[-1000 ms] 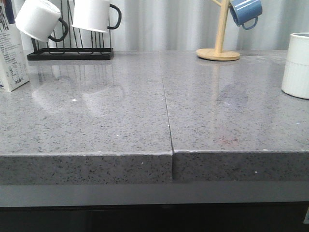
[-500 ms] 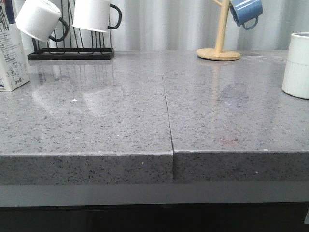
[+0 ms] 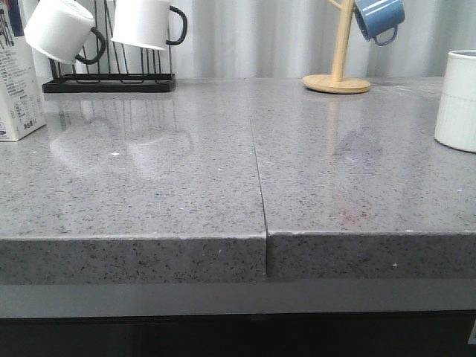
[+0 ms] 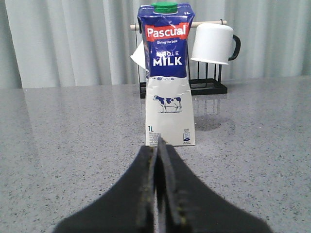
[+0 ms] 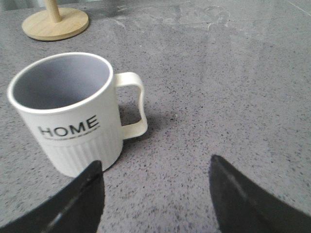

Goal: Place milk next to cup
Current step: 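Move the right gripper toward the white HOME mug's handle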

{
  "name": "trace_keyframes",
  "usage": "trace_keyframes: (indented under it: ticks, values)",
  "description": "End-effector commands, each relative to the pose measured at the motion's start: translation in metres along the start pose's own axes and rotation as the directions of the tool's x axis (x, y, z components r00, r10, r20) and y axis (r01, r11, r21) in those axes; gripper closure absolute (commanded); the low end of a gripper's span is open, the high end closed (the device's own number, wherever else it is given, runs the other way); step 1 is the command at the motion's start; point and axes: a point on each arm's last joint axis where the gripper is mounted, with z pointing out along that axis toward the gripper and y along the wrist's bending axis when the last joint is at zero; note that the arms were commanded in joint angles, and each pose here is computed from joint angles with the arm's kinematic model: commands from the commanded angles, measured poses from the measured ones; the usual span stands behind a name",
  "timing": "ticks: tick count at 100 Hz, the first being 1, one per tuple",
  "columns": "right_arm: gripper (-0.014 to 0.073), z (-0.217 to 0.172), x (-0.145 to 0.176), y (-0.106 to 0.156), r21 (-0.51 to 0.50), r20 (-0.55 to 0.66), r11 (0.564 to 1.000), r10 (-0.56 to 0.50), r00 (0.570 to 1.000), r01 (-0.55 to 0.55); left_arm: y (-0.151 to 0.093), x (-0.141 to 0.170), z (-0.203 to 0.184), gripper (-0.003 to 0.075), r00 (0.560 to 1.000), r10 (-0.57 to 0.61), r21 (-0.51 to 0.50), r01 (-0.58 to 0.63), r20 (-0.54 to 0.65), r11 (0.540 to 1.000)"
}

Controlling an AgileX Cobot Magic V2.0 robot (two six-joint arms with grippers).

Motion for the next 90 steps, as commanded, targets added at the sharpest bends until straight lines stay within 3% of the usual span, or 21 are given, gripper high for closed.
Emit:
trace_keyframes:
  ticks: [1,56,90]
  values:
    - [0.0119,0.012,-0.018,-0.001,0.012,0.122,1.0,-0.02,0.992,0.019,0.0,0.008,-0.001,0.0741,0.998,-0.009,0.008,0.009,0.058,1.0]
    - [0.0119,0.069,0.002,-0.004,0.031,0.131,0.999,-0.031,0.991,0.027,0.0,0.008,-0.001,0.0741,0.998,-0.009,0.008,0.009,0.058,1.0]
    - [0.0119,0.087,-0.002,-0.002,0.002,0.181,1.0,-0.026,0.983,0.026,0.0,0.008,-0.001,0.0741,0.998,-0.009,0.008,0.009,0.058,1.0]
